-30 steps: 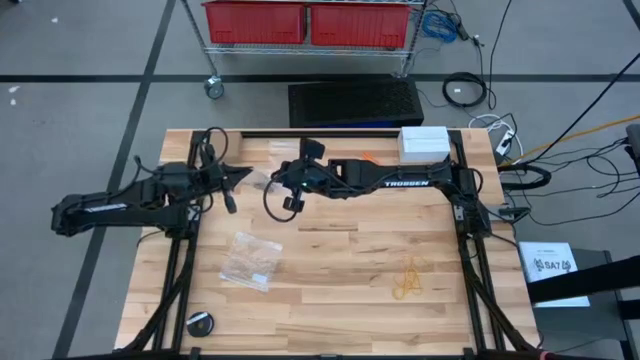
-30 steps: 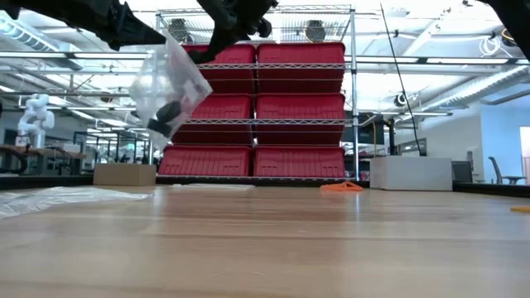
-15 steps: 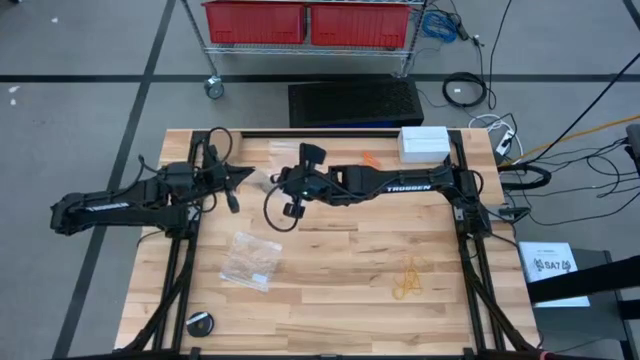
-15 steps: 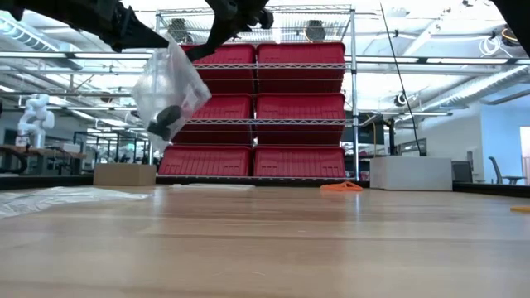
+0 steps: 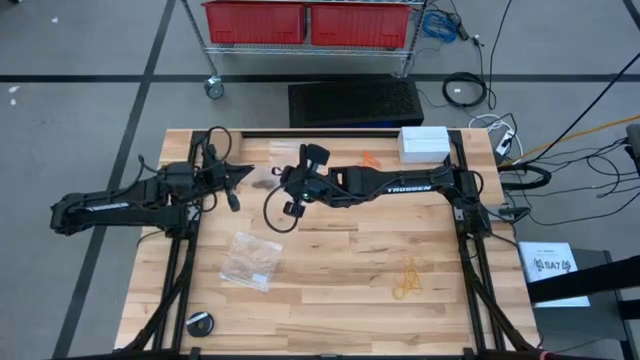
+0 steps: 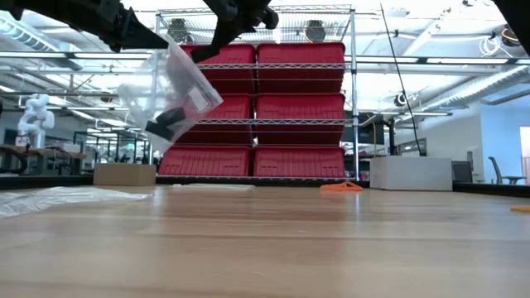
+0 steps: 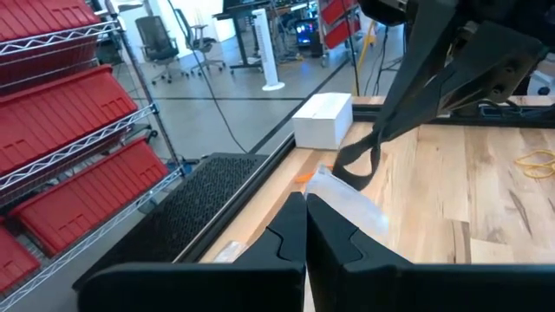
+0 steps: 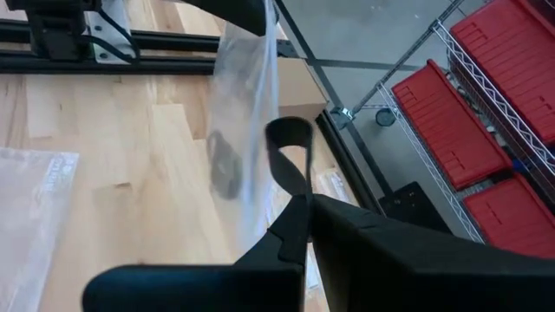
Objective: Sort rubber bands
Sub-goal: Put the black rubber band into the open transparent zip bag
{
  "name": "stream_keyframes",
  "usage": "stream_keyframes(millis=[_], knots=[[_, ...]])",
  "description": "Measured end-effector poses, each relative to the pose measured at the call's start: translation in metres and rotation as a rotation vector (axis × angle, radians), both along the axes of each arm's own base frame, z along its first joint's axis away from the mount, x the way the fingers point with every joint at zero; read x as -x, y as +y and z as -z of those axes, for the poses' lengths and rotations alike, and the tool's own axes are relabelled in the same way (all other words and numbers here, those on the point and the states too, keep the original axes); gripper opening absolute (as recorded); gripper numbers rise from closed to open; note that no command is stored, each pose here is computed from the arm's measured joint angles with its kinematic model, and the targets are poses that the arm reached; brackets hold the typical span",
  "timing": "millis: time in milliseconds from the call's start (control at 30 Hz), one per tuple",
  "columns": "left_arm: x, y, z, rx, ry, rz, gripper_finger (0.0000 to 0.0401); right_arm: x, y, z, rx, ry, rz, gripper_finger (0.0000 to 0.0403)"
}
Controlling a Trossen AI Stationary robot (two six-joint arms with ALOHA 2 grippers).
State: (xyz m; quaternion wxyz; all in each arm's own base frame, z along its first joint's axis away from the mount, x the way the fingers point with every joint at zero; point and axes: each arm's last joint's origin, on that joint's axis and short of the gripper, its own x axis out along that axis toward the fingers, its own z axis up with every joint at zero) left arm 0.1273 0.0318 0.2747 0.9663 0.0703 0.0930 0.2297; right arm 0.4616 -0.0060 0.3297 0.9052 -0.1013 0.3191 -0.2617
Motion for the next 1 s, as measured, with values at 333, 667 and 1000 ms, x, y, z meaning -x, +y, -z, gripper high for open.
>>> stream_keyframes(millis=[333, 667, 1000], knots=[[0.000, 0.001, 0.000, -0.002, 0.002, -0.020, 0.0000, 0.000, 0.008, -0.001, 0.011, -0.004, 0.000, 0.0000], [0.000, 0.001, 0.000, 0.000, 0.000, -0.021, 0.0000, 0.000, 0.002, 0.000, -0.010, -0.004, -0.003, 0.0000], [-0.003, 0.000, 0.000, 0.007, -0.007, 0.002, 0.0000, -0.008, -0.015, 0.014, -0.049, 0.017, -0.009, 0.0000]])
